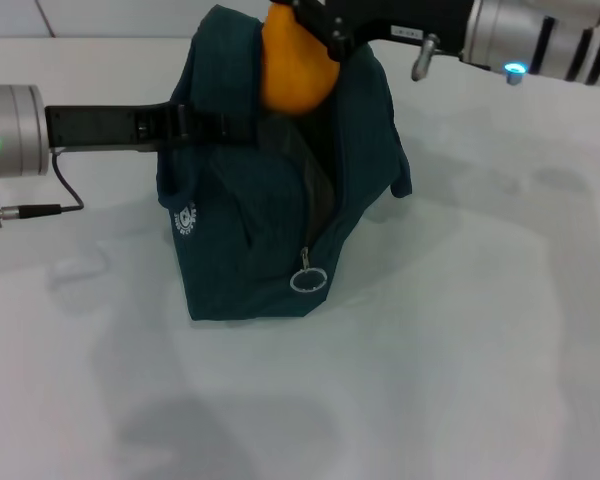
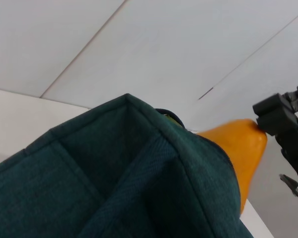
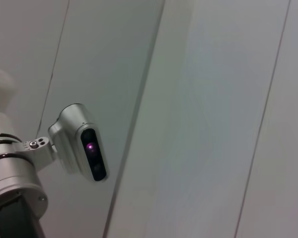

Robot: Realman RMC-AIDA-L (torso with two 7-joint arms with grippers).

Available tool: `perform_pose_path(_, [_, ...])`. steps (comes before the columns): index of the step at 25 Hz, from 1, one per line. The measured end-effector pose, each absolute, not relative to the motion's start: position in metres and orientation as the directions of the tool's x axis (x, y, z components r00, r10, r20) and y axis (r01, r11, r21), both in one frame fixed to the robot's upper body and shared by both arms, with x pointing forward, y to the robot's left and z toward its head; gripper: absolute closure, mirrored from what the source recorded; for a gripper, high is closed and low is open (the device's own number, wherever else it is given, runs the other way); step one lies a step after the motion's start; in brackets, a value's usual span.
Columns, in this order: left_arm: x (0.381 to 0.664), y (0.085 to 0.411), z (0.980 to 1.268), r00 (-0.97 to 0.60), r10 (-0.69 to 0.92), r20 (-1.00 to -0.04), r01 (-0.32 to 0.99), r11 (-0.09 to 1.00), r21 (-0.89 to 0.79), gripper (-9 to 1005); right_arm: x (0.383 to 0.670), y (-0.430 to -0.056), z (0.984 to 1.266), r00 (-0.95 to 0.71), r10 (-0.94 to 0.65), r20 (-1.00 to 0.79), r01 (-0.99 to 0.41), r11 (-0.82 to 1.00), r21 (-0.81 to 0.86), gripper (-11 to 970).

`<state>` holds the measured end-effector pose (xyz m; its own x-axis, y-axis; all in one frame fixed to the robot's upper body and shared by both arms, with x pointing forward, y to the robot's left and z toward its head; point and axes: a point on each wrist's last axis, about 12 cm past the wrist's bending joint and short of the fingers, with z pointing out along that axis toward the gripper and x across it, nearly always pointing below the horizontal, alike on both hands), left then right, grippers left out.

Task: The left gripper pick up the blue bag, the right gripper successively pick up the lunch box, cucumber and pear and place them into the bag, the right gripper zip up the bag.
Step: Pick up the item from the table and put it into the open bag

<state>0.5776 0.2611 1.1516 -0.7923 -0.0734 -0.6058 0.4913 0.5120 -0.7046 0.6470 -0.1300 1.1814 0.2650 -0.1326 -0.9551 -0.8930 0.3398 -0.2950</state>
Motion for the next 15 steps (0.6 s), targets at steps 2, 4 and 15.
perform_pose_path(2, [0.5778, 0.2609, 1.1519, -0.792, -0.073, -0.606, 0.492, 0.512, -0.704, 953, 0.6488, -0.1274, 1.1834, 0.271, -0.132, -0.953, -0.889, 0.345, -0.301, 922])
perform_pose_path(4, [0.5779, 0.2608, 1.1519, -0.792, -0.073, -0.607, 0.492, 0.512, -0.704, 953, 0.6498, -0.126, 1.1852, 0.272, -0.123, -0.954, -0.887, 0.352, -0.298, 922])
perform_pose_path(15, [0.5763, 0.2632, 1.1502, -0.794, -0.08, -0.603, 0.485, 0.515, -0.707, 953, 0.6445, -0.1287, 1.1789, 0.229, -0.105, -0.968, -0.901, 0.355, -0.251, 884])
